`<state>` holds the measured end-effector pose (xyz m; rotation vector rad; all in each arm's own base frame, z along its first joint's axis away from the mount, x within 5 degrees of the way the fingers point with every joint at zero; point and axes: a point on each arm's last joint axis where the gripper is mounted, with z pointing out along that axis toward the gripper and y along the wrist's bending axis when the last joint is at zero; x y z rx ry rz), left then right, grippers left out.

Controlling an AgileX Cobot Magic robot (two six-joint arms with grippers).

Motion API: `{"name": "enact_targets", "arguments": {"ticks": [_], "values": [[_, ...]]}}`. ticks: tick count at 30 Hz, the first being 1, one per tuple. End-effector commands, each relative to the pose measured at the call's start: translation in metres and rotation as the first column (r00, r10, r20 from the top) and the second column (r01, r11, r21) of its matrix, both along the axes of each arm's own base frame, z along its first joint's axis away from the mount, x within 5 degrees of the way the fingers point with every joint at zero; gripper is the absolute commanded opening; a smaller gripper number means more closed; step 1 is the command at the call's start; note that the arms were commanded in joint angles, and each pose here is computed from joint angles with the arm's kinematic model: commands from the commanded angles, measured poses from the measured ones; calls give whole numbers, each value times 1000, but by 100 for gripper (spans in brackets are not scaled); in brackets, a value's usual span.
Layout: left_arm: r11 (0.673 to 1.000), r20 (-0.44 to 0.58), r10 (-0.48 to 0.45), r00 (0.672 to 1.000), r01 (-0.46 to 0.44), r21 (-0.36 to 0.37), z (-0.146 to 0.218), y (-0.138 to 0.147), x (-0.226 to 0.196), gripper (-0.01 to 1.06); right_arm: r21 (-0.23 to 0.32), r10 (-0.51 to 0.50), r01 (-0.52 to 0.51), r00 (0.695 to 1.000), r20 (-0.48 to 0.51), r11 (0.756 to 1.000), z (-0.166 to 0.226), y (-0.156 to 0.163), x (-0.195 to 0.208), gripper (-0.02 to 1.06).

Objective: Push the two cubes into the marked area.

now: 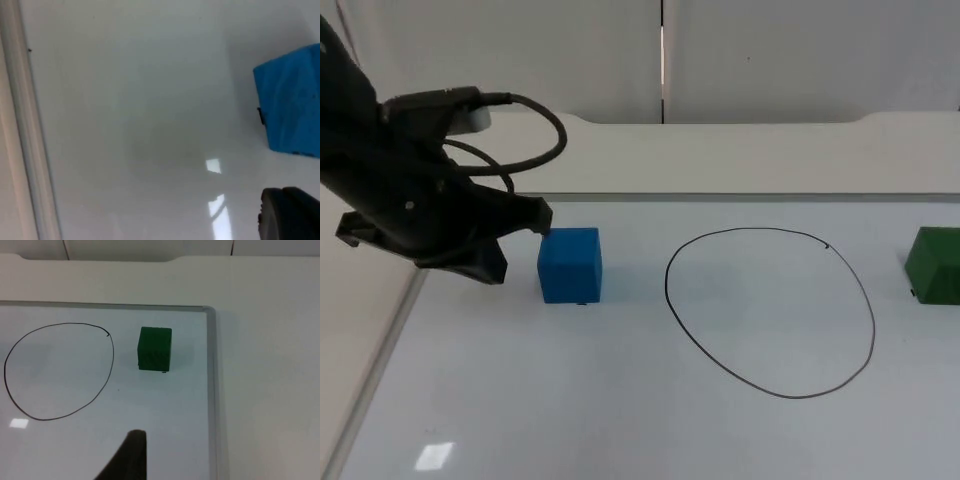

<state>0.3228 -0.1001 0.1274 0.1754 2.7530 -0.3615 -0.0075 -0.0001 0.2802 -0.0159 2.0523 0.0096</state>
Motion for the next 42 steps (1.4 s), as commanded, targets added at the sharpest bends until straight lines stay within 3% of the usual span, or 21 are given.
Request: {"name": "enact_targets", "arguments": {"ticks": [1,13,26,34,42], "values": [[1000,9,7,1000,-7,-5,-5,-4,9,0,-6,-2,3,1000,5,1000,0,0,0,105],[1000,-14,6,1000,-6,3,-33,-12,39,0,-6,-2,3,1000,5,1000,0,0,0,105],[999,34,53,998,-53,-8,-33,-12,45,0,-6,-2,3,1000,5,1000,0,0,0,105],[1000,93,-4,996,3,6,-32,-36,42,0,-6,-2,3,1000,5,1000,0,0,0,105],[1000,88,-11,996,11,2,-32,-39,40,0,-6,-2,3,1000,5,1000,0,0,0,105]]}}
